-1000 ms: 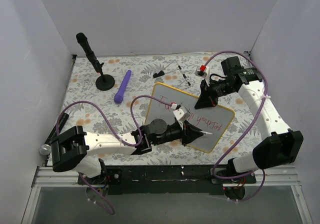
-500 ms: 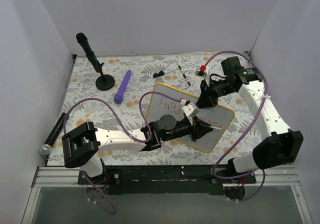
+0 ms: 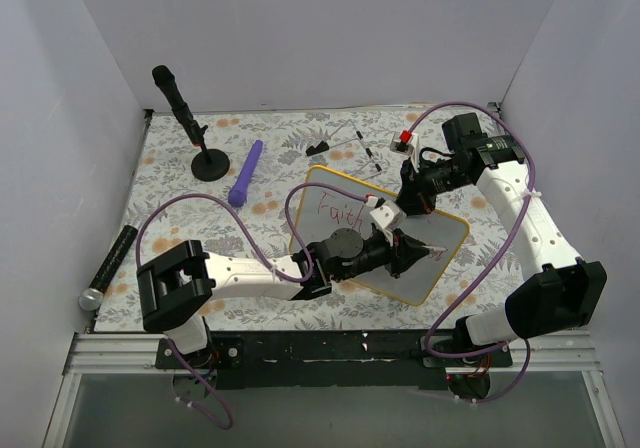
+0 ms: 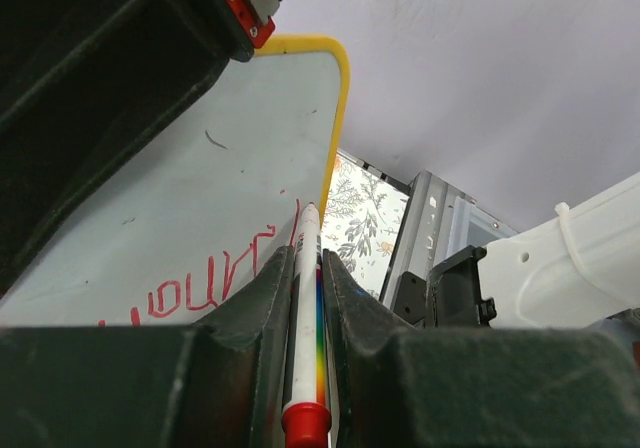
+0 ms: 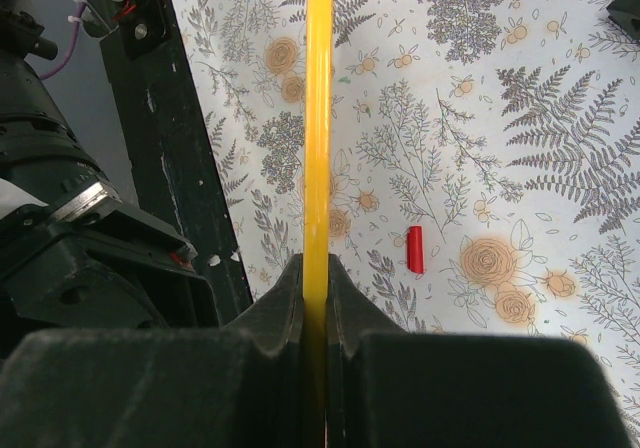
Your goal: Write a sentence on the whiteboard
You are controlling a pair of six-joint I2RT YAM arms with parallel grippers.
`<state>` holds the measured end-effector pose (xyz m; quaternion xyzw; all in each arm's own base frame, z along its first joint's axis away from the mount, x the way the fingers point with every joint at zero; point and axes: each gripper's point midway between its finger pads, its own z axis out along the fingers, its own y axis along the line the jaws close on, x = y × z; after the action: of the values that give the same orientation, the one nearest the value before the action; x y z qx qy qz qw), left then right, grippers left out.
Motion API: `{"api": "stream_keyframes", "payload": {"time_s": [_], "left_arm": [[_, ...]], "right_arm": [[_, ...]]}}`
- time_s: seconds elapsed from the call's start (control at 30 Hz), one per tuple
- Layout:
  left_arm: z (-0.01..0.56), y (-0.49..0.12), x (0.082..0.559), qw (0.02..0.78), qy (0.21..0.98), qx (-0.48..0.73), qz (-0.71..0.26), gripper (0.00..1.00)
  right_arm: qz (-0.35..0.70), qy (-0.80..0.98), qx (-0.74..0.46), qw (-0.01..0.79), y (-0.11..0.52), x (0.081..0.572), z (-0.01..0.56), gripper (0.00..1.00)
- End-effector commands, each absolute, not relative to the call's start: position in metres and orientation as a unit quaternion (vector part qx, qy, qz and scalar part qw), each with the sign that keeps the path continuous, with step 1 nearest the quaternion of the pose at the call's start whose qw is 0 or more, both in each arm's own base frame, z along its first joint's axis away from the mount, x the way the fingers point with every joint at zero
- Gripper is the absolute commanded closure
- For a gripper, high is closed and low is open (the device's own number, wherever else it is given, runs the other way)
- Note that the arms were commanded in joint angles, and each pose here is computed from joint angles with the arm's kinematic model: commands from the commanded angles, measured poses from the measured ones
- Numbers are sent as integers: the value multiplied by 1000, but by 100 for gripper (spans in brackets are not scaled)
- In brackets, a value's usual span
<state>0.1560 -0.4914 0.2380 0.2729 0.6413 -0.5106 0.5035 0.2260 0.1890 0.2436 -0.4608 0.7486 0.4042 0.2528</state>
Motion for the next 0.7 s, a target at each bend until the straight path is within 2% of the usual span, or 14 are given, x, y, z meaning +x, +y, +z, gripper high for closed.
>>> {"api": "stream_keyframes", "payload": {"time_s": [0.0, 0.67], "left_arm": [[261, -498, 159, 521, 624, 263, -520, 100], [257, -510, 154, 506, 623, 275, -530, 100]], "right_arm": [[437, 702, -478, 296, 200, 220, 272, 99], [436, 703, -478, 296, 199, 220, 272, 99]]}}
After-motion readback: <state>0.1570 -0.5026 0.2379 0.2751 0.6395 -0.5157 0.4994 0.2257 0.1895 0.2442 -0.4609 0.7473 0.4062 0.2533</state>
